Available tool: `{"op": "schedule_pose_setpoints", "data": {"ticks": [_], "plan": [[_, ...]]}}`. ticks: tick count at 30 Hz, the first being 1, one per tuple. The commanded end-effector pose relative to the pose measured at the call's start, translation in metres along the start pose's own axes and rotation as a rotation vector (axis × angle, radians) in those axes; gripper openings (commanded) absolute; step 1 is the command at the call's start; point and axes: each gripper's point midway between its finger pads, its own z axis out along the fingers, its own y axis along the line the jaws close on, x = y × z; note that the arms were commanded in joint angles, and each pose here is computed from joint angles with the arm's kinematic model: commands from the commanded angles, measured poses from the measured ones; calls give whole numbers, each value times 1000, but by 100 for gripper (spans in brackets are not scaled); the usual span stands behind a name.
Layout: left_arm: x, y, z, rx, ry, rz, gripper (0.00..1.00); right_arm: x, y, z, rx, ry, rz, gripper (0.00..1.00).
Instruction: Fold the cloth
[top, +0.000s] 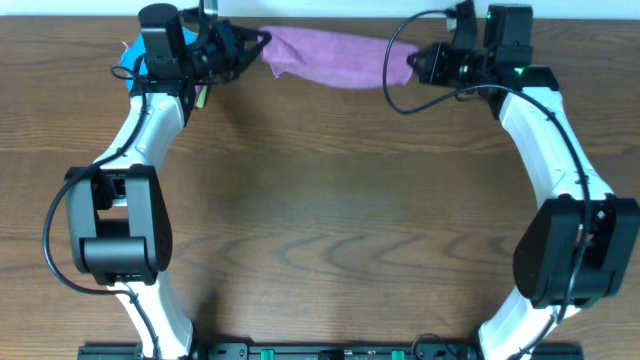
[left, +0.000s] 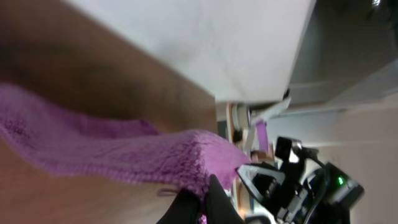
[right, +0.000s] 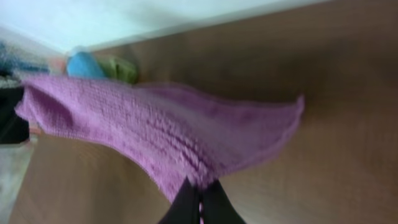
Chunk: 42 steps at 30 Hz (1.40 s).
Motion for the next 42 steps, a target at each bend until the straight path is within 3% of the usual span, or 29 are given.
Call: {"op": "schedule_pose_setpoints", "data": {"ticks": [1,9,17,28,36,42], "plan": [[21,-7,-4,45,117,76,6,16,5,0,-13,69,-55,1],[91,27,-12,-37,346,-50,6,77,2,-7,25,304,11,2],[169,56,-53,-199,571,-120,6,128,-8,-22,65,491,30,2],[255,96,-75,-248,738,-253,6,210,-29,-21,73,633,97,2],[286,112,-89,-253,777,-301,6,257,-37,-31,76,637,99,2],[278,102,-88,-233,749,-252,6,241,-37,-25,76,558,62,1]]}}
